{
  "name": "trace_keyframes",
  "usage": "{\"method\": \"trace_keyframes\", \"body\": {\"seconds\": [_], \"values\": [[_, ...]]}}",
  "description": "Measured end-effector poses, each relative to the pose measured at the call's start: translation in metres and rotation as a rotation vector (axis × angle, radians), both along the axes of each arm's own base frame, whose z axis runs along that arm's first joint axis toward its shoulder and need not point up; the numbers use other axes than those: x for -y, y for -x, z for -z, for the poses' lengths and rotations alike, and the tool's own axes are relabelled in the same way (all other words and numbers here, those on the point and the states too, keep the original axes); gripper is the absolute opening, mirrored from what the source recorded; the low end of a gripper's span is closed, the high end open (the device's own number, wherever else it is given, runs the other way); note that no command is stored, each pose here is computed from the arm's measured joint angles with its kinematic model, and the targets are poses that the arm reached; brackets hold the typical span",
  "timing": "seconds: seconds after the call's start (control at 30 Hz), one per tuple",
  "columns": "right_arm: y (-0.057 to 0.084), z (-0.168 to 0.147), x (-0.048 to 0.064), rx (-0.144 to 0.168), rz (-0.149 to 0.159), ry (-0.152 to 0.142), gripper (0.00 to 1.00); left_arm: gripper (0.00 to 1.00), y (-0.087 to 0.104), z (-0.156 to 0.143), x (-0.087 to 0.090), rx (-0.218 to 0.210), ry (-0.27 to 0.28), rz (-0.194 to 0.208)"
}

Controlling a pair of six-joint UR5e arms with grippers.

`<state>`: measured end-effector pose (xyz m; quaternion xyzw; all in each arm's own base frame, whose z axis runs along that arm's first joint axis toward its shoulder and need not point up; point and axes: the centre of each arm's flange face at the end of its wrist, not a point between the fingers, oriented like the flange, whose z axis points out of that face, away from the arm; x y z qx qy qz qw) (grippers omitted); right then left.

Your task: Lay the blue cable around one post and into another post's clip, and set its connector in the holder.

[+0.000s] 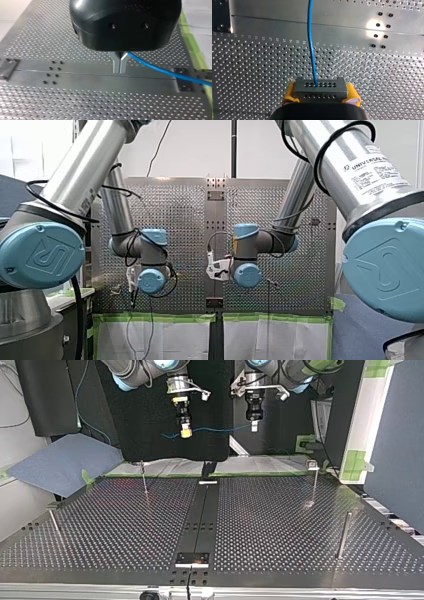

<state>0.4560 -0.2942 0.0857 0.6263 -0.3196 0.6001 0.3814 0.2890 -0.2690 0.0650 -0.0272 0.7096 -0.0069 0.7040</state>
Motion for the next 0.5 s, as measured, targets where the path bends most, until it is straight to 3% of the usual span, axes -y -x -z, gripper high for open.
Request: {"method": "trace_keyframes", "body": {"seconds": [0.2,0.5], "values": [[0.005,0.02,-0.005,-0.045,0.003,-0.043,0.0,0.0,0.002,0.009,-0.001,-0.018,-0.011,0.0],[0.006,0.024,-0.006,-0.053,0.003,-0.051,0.0,0.0,0.002,0.009,-0.001,-0.019,-0.012,0.0]]}}
